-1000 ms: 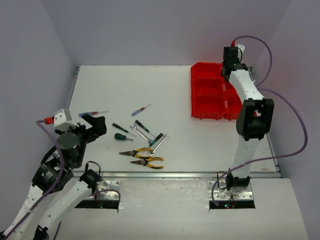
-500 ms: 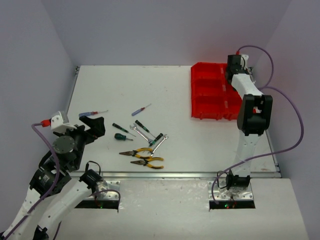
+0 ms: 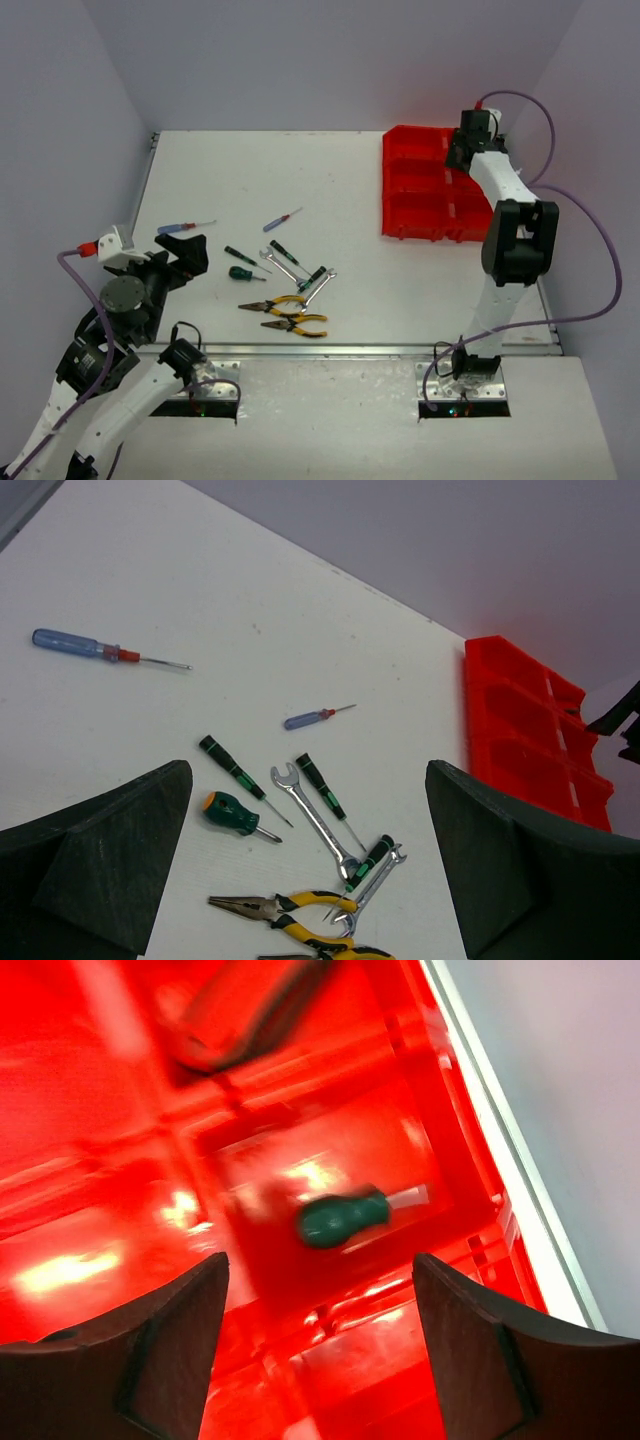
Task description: Sort the tools into containers
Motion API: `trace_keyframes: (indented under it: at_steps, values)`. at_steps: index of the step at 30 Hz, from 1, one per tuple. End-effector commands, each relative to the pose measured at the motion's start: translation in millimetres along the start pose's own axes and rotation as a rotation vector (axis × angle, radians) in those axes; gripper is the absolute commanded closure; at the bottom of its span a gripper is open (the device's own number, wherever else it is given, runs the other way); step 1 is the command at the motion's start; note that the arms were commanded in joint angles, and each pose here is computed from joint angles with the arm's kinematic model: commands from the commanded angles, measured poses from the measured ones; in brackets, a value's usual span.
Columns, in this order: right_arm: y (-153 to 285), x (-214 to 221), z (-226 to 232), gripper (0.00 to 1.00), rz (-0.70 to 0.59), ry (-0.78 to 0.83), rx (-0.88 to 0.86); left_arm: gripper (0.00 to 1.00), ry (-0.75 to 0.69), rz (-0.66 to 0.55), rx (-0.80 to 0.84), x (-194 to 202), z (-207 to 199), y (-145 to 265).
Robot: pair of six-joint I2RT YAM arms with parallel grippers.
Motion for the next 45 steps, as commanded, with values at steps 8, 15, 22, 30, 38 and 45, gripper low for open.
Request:
trace_keyframes:
  at_steps: [8,15,22,30,38,45]
  values:
    - [213.9,26.0,164.9,0.01,-0.133,0.168,-0.579,0.00,0.014,-0.027,0.016,-6.2,-4.0,-0.4]
    - [317.4,148.7,241.3,0.01,0.186,-0.002,-1.340,0.00,0.035,-0.035,-0.038,-8.3,5.1,1.3]
    - [316.8,241.3,296.0,0.01,0.169,0.421,-1.090,0.00,0.056,-0.046,-0.065,-10.3,10.5,3.4]
    - [298.3,303.1,338.4,0.04,0.100,0.753,-0.881,0.00,0.056,-0.047,-0.090,-10.4,13.2,1.7]
    - [332.4,359.1,358.3,0.20,0.208,0.845,-1.165,0.00,0.051,-0.045,-0.085,-10.0,12.1,0.8]
    - [344.4,374.9,371.2,0.25,0.195,0.874,-1.257,0.00,0.038,-0.032,-0.079,-7.2,9.3,-1.9]
Point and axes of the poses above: each gripper's point midway between its finger pads, its own y axis back along the fingers, its own z axis along the line the jaws close on, x = y × z, the point moved 2 cm from there along y, back along the fingers, and after that the axes turned 8 degrees about -y, right-handed, at the moved point
